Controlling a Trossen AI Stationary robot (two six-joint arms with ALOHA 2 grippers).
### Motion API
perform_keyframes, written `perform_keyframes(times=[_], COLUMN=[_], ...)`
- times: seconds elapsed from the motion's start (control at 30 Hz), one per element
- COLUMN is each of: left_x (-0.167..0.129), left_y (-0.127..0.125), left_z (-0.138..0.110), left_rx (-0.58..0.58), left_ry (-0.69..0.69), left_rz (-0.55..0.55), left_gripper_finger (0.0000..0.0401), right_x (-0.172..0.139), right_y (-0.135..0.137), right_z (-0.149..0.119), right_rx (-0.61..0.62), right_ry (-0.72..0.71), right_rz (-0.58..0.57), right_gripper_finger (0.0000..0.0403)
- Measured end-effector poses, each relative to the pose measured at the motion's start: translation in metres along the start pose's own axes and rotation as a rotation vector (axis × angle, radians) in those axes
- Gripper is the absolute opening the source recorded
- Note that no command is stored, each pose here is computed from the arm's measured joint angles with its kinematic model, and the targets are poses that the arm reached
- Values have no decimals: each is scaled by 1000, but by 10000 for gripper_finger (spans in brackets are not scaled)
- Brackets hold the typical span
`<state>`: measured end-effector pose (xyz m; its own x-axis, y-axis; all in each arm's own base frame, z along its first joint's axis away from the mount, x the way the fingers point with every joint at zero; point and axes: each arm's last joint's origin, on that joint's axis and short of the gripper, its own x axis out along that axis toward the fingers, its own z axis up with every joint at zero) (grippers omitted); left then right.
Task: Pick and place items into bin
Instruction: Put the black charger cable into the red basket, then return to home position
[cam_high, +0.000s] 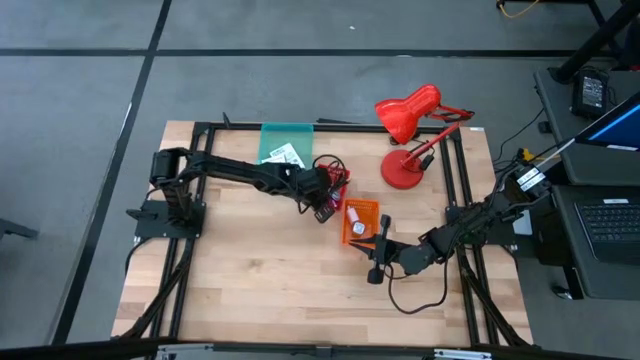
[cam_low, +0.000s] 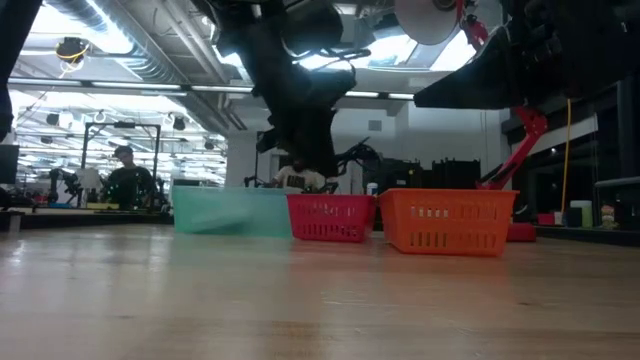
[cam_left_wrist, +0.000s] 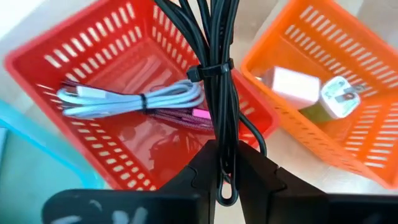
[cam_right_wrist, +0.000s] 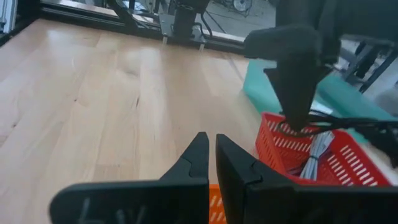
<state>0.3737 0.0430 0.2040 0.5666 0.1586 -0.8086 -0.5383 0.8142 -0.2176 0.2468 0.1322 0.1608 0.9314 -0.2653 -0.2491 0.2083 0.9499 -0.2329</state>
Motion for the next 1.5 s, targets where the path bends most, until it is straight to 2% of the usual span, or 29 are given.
perform_keyframes(times=[0.33, 0.53, 0.73, 1.17, 1.33, 1.5], left_x=[-1, -1, -1, -1, -1, -1], left_y=[5, 6, 7, 6, 6, 6], left_z=[-5, -5, -4, -3, -3, -4], left_rx=[14, 13, 13, 0, 11, 85], left_ry=[40, 38, 8, -1, -2, 4], left_rz=[97, 105, 158, 141, 147, 146], left_gripper_finger=[37, 51, 65, 115, 120, 116], right_x=[0, 0, 0, 0, 0, 0], right_y=[0, 0, 0, 0, 0, 0], right_z=[-4, -3, -3, -3, -3, -3], right_rx=[15, 16, 17, 17, 17, 17], right_ry=[27, 27, 26, 26, 26, 26], right_rz=[-1, -1, -1, -1, -1, -1], right_gripper_finger=[12, 12, 12, 12, 12, 12])
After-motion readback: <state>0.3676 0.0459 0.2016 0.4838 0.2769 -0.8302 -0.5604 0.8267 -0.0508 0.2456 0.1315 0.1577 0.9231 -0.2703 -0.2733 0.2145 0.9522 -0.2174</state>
